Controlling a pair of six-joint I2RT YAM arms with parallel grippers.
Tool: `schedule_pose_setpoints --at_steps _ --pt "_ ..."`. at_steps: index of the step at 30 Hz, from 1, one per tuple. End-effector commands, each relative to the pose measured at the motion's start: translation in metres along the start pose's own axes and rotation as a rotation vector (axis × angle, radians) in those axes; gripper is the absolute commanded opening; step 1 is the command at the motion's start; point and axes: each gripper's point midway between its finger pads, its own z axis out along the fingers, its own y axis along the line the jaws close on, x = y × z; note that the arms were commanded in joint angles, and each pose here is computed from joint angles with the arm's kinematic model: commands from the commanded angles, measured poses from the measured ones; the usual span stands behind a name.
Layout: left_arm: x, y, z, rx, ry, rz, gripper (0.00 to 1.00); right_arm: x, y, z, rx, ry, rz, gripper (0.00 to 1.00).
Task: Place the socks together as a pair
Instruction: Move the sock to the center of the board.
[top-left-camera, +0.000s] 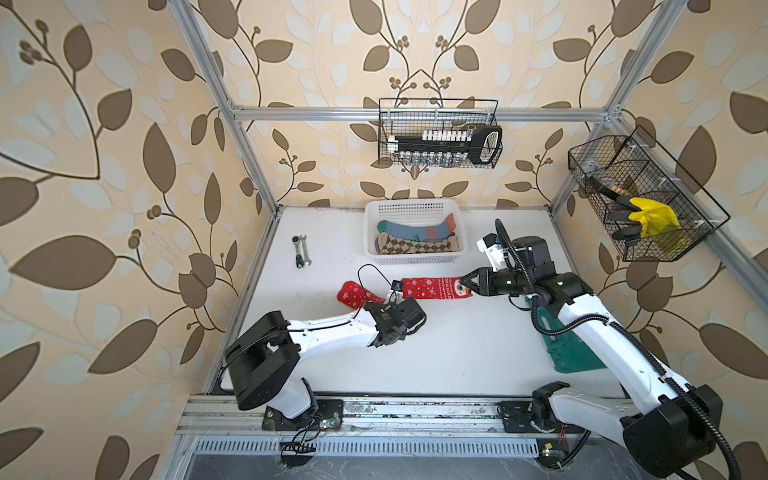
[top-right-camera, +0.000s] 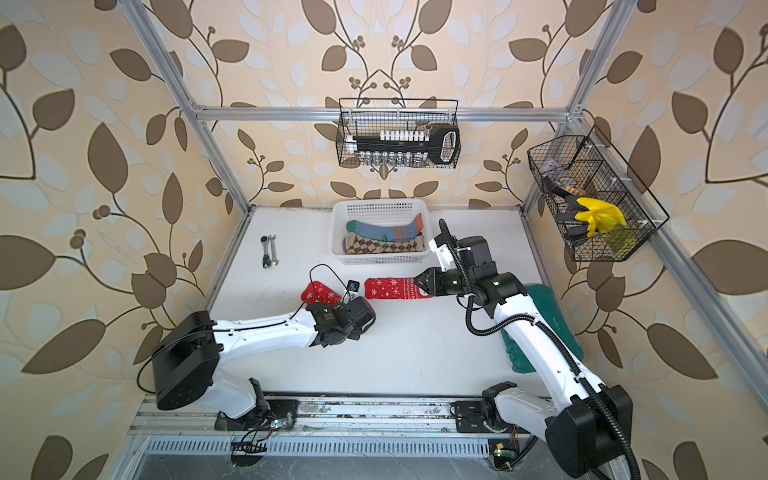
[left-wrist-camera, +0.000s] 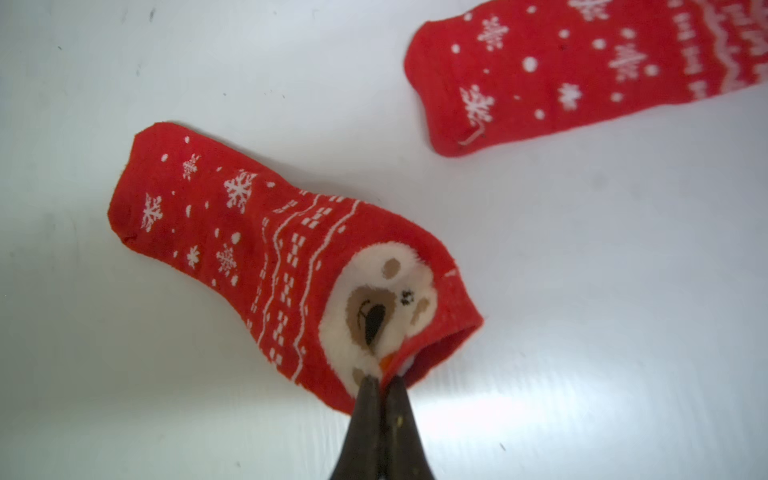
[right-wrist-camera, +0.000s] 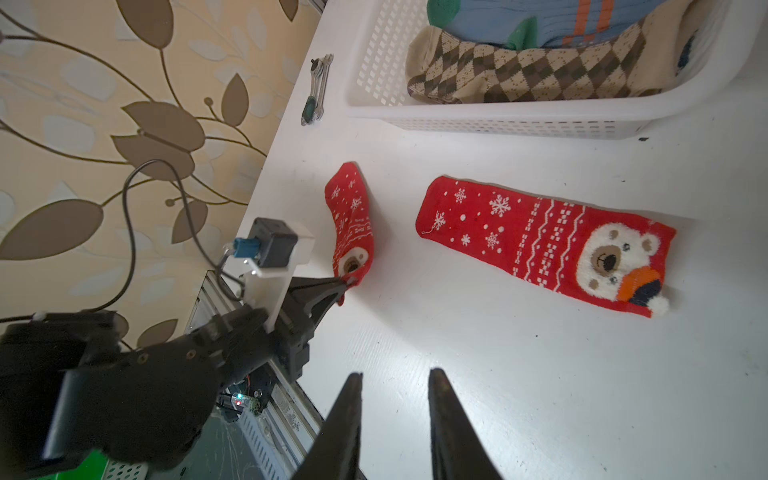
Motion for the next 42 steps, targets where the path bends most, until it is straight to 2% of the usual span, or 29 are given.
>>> schedule_pose_setpoints --at_steps 1,4,9,15,19,22,24,26,27,28,31,34,36,42 --pt "0.024 -0.008 -0.017 0.061 0.069 -0.144 0.01 0.010 -0.003 0.000 0.007 0.016 0.013 0.28" --pt "0.025 -0.044 -0.015 0.153 0.080 -0.162 0.02 0.016 -0.016 0.006 0.031 0.020 0.037 0.28" --pt "0.015 -0.114 0.006 0.266 0.129 -0.110 0.03 0.025 -0.044 0.005 0.070 0.010 0.112 0.28" --pt "-0.013 -0.182 0.025 0.374 0.108 -0.034 0.05 0.026 -0.071 -0.004 0.131 -0.038 0.178 0.28" --pt "-0.039 -0.213 0.018 0.463 0.058 -0.036 0.35 0.029 -0.091 -0.006 0.172 -0.052 0.225 0.31" --pt "-0.053 -0.223 0.006 0.532 0.039 -0.044 0.47 0.033 -0.104 -0.006 0.201 -0.046 0.262 0.32" --pt "-0.058 -0.216 -0.001 0.557 0.035 -0.054 0.59 0.037 -0.107 -0.006 0.216 -0.033 0.270 0.32" --pt "-0.062 -0.200 -0.010 0.576 0.025 -0.078 0.61 0.041 -0.108 -0.005 0.219 -0.017 0.285 0.33" --pt "-0.065 -0.186 -0.014 0.577 0.015 -0.094 0.68 0.043 -0.108 -0.003 0.217 -0.007 0.293 0.33" --pt "-0.067 -0.171 -0.018 0.571 0.006 -0.104 0.69 0.047 -0.106 0.000 0.213 0.012 0.297 0.33" --pt "-0.067 -0.122 -0.024 0.526 -0.011 -0.101 0.70 0.062 -0.101 0.015 0.252 0.098 0.269 0.33" --pt "-0.057 -0.066 -0.019 0.408 -0.033 -0.097 0.70 0.082 -0.090 0.034 0.292 0.170 0.236 0.33" --pt "-0.052 -0.038 -0.023 0.398 -0.046 -0.134 0.70 0.092 -0.085 0.044 0.324 0.188 0.218 0.33" --pt "-0.018 0.006 -0.011 0.361 -0.014 -0.177 0.70 0.119 -0.093 0.059 0.410 0.226 0.215 0.34"
